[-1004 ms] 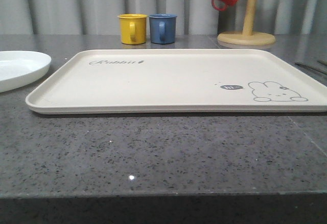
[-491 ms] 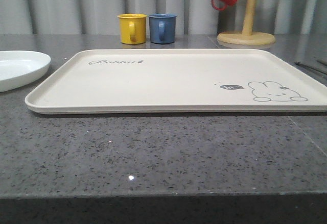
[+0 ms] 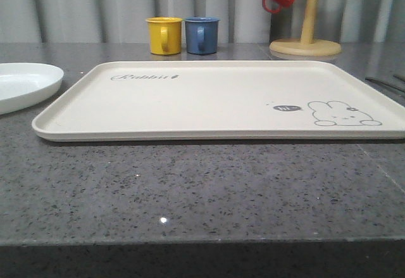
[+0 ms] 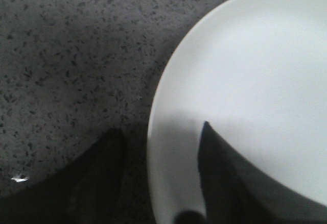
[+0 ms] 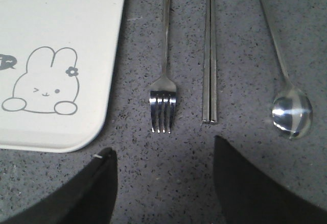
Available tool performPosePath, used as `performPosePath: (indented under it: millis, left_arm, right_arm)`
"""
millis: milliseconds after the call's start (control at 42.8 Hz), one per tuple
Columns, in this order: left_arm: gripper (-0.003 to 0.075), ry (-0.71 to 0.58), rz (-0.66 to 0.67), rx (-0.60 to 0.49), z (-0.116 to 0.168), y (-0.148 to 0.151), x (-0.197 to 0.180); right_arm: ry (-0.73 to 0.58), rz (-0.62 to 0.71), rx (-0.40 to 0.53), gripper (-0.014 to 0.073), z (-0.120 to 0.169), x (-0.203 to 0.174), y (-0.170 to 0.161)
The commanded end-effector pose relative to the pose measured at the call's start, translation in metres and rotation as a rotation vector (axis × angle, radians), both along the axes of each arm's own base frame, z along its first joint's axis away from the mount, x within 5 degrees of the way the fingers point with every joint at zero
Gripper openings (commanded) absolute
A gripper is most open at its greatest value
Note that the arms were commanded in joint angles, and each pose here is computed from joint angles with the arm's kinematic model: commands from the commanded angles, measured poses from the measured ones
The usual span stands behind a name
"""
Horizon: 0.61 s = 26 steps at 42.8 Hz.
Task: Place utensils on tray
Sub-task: 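Grasp the white plate rim with the left gripper and lift it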
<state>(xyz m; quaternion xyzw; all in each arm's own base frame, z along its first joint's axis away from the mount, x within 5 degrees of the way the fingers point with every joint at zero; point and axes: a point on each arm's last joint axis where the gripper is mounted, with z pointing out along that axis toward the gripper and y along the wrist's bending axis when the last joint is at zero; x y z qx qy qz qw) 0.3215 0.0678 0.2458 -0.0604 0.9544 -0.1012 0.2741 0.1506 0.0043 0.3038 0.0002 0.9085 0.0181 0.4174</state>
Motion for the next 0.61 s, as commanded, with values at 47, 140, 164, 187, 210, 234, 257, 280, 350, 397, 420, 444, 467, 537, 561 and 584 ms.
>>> performPosePath:
  millis: [47,140,164,187,210,234,257,280,350,397,420,444,467,537,561,584]
  left_arm:
    - [0.0008,-0.088,0.028,0.002,0.018,0.000,0.004]
    - [-0.0020,-0.088,0.023,0.005,0.019,0.000,0.003]
    - [-0.0020,-0.093,0.024,0.002,0.021,0.000,0.003]
    - [-0.0020,-0.100,0.022,0.003,0.023,-0.001,0.002]
    - [-0.0020,-0.107,0.021,-0.001,0.026,-0.001,0.002]
    - [-0.0020,-0.113,0.015,-0.006,0.030,-0.002,0.002]
    - [-0.0020,-0.120,0.007,-0.015,0.034,-0.003,0.001]
    - [-0.0020,-0.133,-0.007,-0.031,0.041,-0.006,0.001]
    - [-0.0020,-0.177,-0.096,-0.045,0.060,-0.017,-0.001]
    - [-0.0020,-0.202,-0.152,-0.057,0.071,-0.027,-0.001]
    - [-0.0020,-0.213,-0.181,-0.062,0.077,-0.033,-0.001]
    - [-0.0020,-0.223,-0.213,-0.067,0.082,-0.039,-0.002]
    - [-0.0020,-0.234,-0.239,-0.069,0.085,-0.044,-0.001]
    - [-0.0020,-0.261,-0.310,-0.094,0.096,-0.066,0.001]
    - [-0.0020,-0.266,-0.336,-0.104,0.097,-0.075,0.001]
    - [-0.0020,-0.274,-0.353,-0.107,0.098,-0.082,0.002]
  right_arm:
    - [-0.101,0.003,-0.009,0.0446,0.016,0.005,-0.001]
    - [-0.101,0.003,-0.009,0.0446,0.016,0.005,-0.001]
    - [-0.101,0.003,-0.009,0.0446,0.016,0.005,-0.001]
    - [-0.101,0.003,-0.009,0.0446,0.016,0.005,-0.001]
    - [-0.101,0.003,-0.009,0.0446,0.016,0.005,-0.001]
    - [-0.101,0.003,-0.009,0.0446,0.016,0.005,-0.001]
    - [-0.101,0.003,-0.009,0.0446,0.016,0.005,-0.001]
    - [-0.101,0.003,-0.009,0.0446,0.016,0.005,-0.001]
    - [-0.101,0.003,-0.009,0.0446,0.016,0.005,-0.001]
    - [-0.101,0.003,-0.009,0.0446,0.016,0.005,-0.001]
    - [-0.101,0.003,-0.009,0.0446,0.016,0.005,-0.001]
    - [-0.101,0.003,-0.009,0.0446,0.016,0.005,-0.001]
    - [-0.101,0.003,-0.009,0.0446,0.016,0.005,-0.001]
    - [-0.101,0.003,-0.009,0.0446,0.016,0.005,-0.001]
    - [-0.101,0.003,-0.009,0.0446,0.016,0.005,-0.001]
    - [-0.101,0.003,-0.009,0.0446,0.016,0.005,-0.001]
